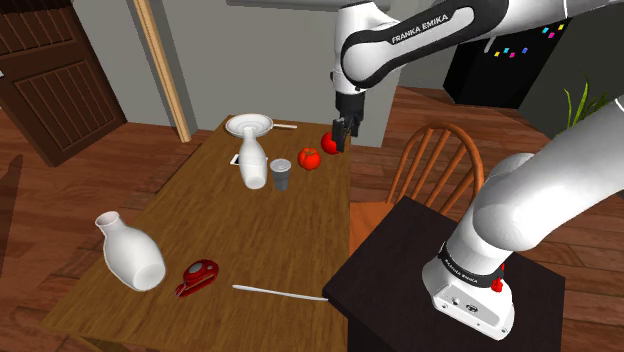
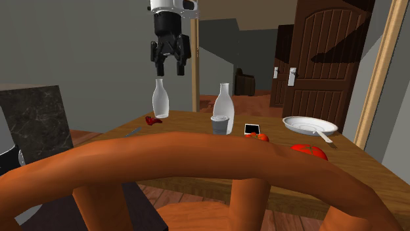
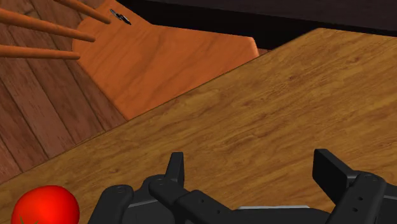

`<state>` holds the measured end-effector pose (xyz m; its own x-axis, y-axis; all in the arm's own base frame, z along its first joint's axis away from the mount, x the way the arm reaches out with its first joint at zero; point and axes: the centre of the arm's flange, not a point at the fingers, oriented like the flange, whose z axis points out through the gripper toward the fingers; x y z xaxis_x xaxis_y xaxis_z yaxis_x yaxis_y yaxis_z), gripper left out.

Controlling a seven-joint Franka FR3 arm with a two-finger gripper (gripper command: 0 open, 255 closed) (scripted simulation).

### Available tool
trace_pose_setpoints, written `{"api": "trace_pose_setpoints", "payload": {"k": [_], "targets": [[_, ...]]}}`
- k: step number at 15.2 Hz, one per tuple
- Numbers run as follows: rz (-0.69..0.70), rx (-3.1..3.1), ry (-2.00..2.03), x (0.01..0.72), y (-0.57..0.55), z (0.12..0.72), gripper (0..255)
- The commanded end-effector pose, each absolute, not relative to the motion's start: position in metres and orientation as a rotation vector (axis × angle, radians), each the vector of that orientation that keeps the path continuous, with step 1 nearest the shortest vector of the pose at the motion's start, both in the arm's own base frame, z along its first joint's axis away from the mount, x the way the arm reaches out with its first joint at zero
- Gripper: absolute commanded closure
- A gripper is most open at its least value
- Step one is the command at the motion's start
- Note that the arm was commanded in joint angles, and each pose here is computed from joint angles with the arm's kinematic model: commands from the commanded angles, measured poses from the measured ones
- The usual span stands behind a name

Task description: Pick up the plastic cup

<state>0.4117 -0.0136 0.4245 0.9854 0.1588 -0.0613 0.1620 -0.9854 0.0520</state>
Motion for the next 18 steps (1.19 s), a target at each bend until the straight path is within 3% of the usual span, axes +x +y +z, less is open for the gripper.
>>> {"api": "trace_pose_setpoints", "payload": {"k": [1,18], "targets": [[-0.056,3.089,0.251,0.431,-0.013,0.407,0],[0.182,3.210,0.279,0.593,-0.012,0.278,0]]}}
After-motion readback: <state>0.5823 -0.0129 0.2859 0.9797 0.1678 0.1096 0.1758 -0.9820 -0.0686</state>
